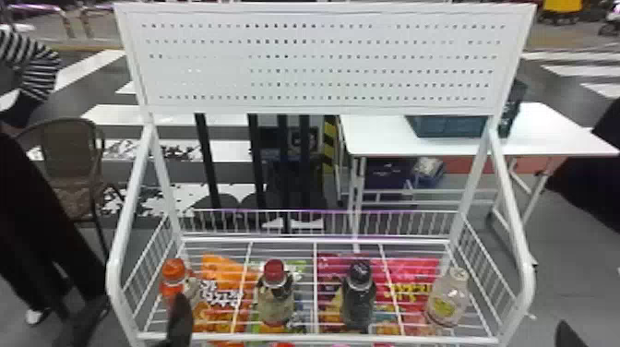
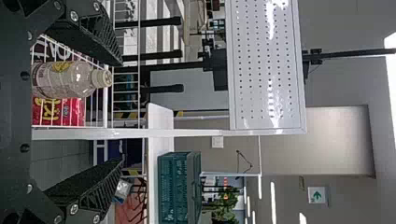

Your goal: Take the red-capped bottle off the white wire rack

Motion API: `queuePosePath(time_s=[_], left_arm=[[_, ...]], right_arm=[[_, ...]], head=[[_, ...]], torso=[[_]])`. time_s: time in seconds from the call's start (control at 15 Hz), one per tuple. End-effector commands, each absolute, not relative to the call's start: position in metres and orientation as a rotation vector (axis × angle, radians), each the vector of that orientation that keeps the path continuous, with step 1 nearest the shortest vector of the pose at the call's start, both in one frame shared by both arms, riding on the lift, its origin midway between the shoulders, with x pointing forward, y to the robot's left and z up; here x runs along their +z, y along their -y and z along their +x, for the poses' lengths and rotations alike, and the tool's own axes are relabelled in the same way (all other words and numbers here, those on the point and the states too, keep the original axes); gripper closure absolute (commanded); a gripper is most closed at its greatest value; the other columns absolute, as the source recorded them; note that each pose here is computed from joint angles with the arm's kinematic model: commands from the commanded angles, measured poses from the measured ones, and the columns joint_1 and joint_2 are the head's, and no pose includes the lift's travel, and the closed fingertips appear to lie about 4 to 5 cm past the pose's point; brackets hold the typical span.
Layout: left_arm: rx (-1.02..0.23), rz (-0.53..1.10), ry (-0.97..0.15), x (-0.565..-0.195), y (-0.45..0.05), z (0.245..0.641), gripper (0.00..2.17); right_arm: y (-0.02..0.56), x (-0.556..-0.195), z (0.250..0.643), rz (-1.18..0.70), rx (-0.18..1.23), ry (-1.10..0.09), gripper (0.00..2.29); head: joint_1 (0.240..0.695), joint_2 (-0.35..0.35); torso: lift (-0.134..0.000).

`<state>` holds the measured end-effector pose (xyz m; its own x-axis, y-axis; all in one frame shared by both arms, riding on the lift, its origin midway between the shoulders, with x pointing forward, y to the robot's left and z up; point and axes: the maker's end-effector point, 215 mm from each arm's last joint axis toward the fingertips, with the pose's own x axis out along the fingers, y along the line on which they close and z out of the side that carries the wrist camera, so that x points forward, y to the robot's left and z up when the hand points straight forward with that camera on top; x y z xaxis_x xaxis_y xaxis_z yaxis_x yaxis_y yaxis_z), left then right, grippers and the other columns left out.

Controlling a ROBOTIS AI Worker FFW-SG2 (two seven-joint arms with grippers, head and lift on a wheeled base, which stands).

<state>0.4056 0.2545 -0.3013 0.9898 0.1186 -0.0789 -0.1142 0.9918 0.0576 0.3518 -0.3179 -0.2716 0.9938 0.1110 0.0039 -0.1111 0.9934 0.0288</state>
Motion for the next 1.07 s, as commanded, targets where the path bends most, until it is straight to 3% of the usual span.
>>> queuePosePath(time_s=[0.0,0.27,0.6,1.0], left_arm=[[0.054,0.058,-0.125,-0.343,-0.215,0.405,0.09],[-0.016,0.018,-0.126,-0.388,-0.148,0.409,0.08],[-0.069,-0.030,-0.086,-0.405,-0.081,0.435,0.08],[-0.058,-0.002,-0.087,-0.416,-0.068,0.474,0.08]], right_arm=[[0.319,-0.272,0.353,0.025,0.111,0.003,0.17],[0.318,-0.276,0.353,0.026,0.111,-0.004,0.17],[0.320,-0.278,0.352,0.017,0.115,-0.012,0.17],[0.322,-0.279,0.351,0.012,0.116,-0.014,0.17]], head=[[0.499,0.000],[0.499,0.000],[0.499,0.000],[0.499,0.000]], torso=[[0.000],[0.000],[0.000],[0.000]])
